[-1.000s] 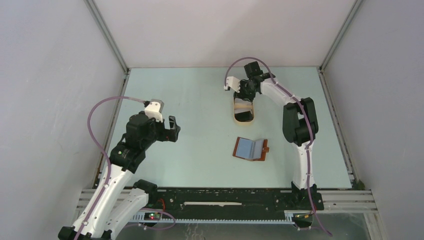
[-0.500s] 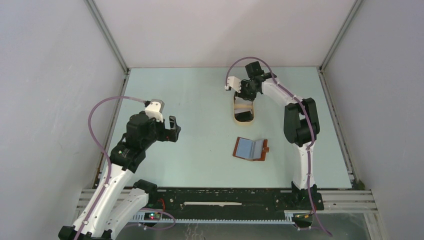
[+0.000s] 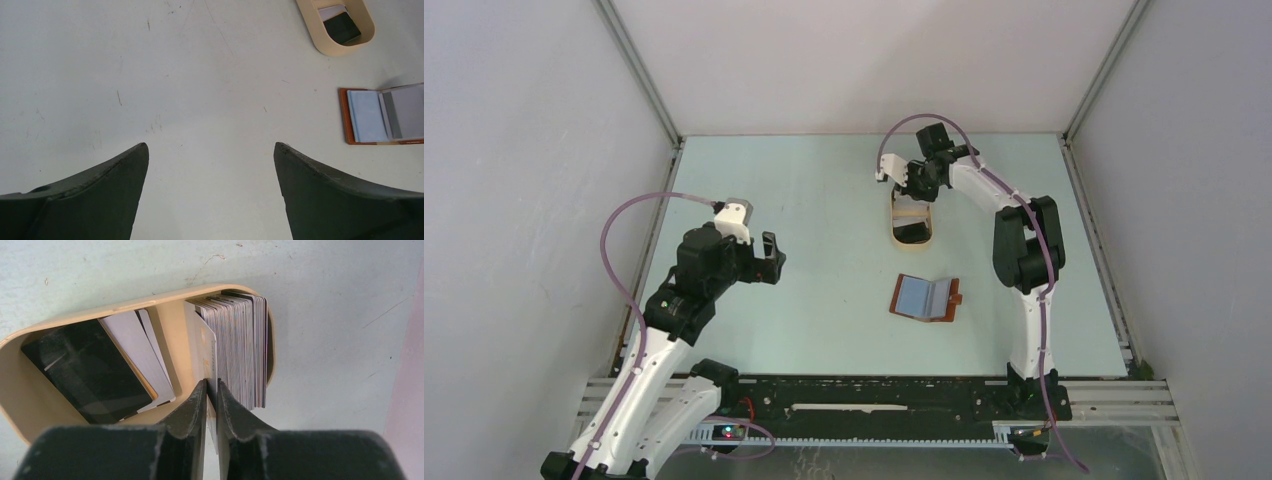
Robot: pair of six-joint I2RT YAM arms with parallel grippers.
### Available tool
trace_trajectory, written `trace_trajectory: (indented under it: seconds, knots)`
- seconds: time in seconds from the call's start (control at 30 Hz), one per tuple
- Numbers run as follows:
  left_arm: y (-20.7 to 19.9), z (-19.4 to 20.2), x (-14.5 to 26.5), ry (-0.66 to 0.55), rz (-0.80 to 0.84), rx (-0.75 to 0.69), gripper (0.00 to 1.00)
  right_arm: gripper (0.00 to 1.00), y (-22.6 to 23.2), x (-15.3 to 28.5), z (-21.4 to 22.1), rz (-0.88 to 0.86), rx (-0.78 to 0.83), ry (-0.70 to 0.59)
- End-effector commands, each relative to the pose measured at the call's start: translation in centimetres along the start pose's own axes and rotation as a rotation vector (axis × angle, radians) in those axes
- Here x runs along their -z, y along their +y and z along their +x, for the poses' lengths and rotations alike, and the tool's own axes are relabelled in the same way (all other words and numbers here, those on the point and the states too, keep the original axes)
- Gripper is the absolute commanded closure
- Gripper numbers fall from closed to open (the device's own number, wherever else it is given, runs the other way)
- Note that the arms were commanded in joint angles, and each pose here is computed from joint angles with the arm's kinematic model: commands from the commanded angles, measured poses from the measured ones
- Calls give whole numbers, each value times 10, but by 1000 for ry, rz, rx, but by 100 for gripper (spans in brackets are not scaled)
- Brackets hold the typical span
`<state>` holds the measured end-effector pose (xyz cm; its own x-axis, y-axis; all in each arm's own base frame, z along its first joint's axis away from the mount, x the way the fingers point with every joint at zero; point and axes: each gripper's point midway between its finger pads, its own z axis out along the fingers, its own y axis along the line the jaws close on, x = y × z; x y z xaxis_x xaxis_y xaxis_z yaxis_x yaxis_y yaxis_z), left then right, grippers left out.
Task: Put the credit cards into the card holder
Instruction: Pick up the credit card from the storage box.
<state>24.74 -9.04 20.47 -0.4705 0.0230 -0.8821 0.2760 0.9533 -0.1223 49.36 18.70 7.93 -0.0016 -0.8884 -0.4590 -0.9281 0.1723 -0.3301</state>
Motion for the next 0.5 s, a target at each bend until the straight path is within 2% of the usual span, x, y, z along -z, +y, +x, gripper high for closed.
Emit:
trace_trajectory:
  seconds: [0.0,0.47]
  knots:
    - [3,1,-4,-9,1,-16,0,83,-18,34,-19,74,19,-46]
    - [2,1,-4,-9,3,-16,0,94,-12,51,-26,43,10,-89]
